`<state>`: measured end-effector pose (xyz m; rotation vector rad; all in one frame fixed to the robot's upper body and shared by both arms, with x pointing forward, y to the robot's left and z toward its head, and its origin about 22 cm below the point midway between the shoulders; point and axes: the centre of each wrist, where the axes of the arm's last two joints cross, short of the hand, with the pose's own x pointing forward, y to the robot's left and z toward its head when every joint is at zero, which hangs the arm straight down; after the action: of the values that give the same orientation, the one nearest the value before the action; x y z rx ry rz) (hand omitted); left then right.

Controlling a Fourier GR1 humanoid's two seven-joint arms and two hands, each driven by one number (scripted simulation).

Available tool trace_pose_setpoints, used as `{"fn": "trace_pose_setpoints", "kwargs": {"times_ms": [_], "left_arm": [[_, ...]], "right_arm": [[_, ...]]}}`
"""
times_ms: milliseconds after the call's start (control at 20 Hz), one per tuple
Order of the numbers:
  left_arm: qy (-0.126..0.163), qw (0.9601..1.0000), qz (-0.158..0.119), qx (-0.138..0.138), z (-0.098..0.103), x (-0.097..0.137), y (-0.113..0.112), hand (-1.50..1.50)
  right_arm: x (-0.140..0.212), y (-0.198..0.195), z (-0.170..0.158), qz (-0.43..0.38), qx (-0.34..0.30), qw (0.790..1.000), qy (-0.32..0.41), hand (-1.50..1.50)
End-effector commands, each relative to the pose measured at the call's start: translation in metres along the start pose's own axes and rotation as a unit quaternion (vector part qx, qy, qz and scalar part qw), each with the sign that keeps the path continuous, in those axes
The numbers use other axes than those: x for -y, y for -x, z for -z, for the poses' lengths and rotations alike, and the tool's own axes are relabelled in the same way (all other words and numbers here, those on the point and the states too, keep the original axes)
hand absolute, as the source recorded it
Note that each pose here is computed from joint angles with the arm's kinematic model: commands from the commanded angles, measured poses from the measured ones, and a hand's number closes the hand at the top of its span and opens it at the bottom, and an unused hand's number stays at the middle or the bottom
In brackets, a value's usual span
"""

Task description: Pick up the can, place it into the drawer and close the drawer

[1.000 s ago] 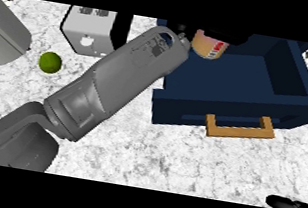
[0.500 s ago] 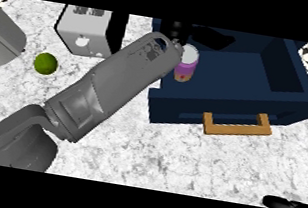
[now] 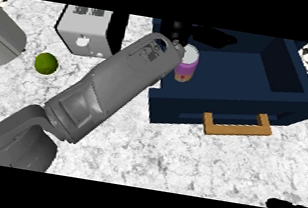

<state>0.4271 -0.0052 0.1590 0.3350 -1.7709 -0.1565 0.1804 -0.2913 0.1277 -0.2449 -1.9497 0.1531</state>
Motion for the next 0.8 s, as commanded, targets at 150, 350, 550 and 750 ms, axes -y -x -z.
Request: {"fn": "trace_pose_setpoints", "kwargs": {"times_ms": [150, 350, 550, 750], "left_arm": [[0.006, 0.9994, -0.031, -0.015, 0.003, -0.001, -0.005, -1.50], [-0.009, 0.9982, -0.058, -0.007, -0.004, 0.004, -0.013, -1.50], [-0.009, 0.9973, -0.072, 0.011, 0.001, 0.004, -0.026, -1.50], [-0.005, 0.9974, -0.071, 0.014, 0.000, 0.004, -0.026, -1.50]], "right_arm": [[0.003, -0.024, -0.006, -0.106, 0.043, 0.993, -0.029, -1.50], [-0.008, -0.031, 0.005, -0.143, 0.069, 0.986, -0.048, -1.50], [-0.010, -0.023, 0.015, -0.221, 0.077, 0.970, -0.060, -1.50], [-0.020, -0.021, 0.039, -0.293, 0.081, 0.950, -0.066, -1.50]]}}
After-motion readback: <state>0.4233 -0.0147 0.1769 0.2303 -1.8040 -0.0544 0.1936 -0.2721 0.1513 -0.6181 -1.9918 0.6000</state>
